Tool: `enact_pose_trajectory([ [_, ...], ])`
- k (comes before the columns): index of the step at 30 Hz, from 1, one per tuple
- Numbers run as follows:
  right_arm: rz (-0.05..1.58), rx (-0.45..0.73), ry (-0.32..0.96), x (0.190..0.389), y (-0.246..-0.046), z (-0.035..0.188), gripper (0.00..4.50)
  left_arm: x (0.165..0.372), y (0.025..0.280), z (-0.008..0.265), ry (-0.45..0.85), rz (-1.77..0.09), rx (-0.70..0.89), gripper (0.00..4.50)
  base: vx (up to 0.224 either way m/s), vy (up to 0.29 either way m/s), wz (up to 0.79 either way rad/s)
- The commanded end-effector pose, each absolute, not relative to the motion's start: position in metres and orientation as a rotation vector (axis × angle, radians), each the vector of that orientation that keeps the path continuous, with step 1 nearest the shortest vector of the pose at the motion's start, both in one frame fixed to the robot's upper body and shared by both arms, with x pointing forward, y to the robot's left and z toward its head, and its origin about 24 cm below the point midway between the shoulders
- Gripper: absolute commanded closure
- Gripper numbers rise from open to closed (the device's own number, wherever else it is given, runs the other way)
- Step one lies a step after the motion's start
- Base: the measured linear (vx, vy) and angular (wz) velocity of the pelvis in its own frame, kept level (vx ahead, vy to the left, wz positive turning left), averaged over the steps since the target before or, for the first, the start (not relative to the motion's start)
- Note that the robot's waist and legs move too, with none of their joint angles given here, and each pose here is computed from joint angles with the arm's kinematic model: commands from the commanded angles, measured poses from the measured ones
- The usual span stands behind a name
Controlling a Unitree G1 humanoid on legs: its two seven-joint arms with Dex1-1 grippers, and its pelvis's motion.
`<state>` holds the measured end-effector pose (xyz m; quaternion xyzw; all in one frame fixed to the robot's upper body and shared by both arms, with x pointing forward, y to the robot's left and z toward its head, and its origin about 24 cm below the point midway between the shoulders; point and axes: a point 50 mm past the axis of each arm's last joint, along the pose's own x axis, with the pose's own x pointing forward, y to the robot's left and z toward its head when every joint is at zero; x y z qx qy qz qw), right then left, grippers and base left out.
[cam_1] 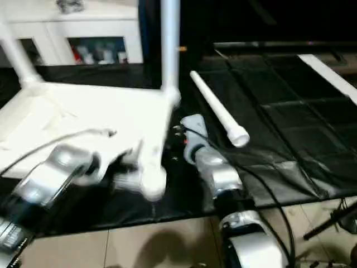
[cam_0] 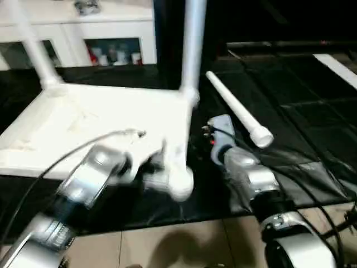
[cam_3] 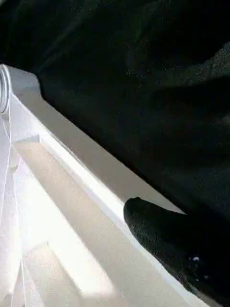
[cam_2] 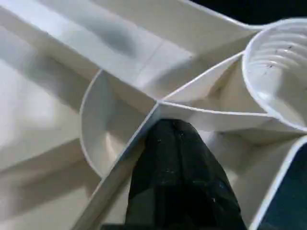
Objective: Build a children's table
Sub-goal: Rotate table base, then pick table leg
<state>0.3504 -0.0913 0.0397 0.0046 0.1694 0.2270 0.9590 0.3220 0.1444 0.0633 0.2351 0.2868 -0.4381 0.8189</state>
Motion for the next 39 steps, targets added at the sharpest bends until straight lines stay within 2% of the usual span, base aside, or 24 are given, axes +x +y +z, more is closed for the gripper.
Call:
enact_pose_trajectory([
  [1,0.39,-0.007,0.27,0.355,-0.106,0.054,0.0,0.341,0.157,0.068,0.554,-0.792,0.561,4.46,0.0,0.0,0.0],
  [5,0.359,-0.01,0.25,0.355,-0.114,0.058,0.0,0.345,0.16,0.068,0.542,-0.765,0.578,4.46,0.0,0.0,0.0],
  [7,0.314,-0.018,0.215,0.358,-0.127,0.069,0.0,0.347,0.163,0.075,0.51,-0.765,0.554,4.46,0.0,0.0,0.0],
  [9,0.295,-0.024,0.208,0.359,-0.132,0.072,0.0,0.347,0.162,0.077,0.489,-0.771,0.549,4.46,0.0,0.0,0.0],
  [10,0.24,-0.039,0.2,0.363,-0.146,0.078,0.0,0.346,0.158,0.086,0.41,-0.795,0.501,4.46,0.0,0.0,0.0],
  [12,0.223,-0.045,0.201,0.363,-0.15,0.079,0.0,0.345,0.156,0.089,0.382,-0.8,0.477,4.46,0.0,0.0,0.0],
  [14,0.188,-0.074,0.203,0.368,-0.158,0.085,0.0,0.341,0.154,0.104,0.29,-0.794,0.366,4.46,0.0,0.0,0.0],
  [17,0.167,-0.111,0.206,0.376,-0.165,0.093,0.0,0.329,0.159,0.116,0.237,-0.785,0.226,4.46,0.0,0.0,0.0],
  [21,0.11,-0.115,0.221,0.387,-0.179,0.101,0.0,0.314,0.165,0.115,0.255,-0.837,0.207,4.17,0.0,0.0,0.0],
  [23,0.055,-0.128,0.281,0.395,-0.195,0.103,0.0,0.3,0.171,0.11,0.308,-0.888,0.257,3.97,0.0,0.0,0.0],
  [24,0.055,-0.128,0.281,0.395,-0.195,0.103,0.0,0.3,0.171,0.11,0.308,-0.888,0.257,3.86,0.0,0.0,0.0],
  [26,0.048,-0.183,0.363,0.398,-0.201,0.1,0.0,0.286,0.174,0.11,0.345,-0.935,0.271,3.76,0.0,0.0,0.0],
  [29,0.044,-0.233,0.451,0.397,-0.208,0.093,0.0,0.275,0.174,0.112,0.372,-0.937,0.263,3.57,0.0,0.0,0.0],
  [39,-0.012,-0.213,0.642,0.385,-0.222,0.069,0.0,0.259,0.18,0.116,0.432,-0.924,0.272,2.76,0.0,0.0,0.0],
])
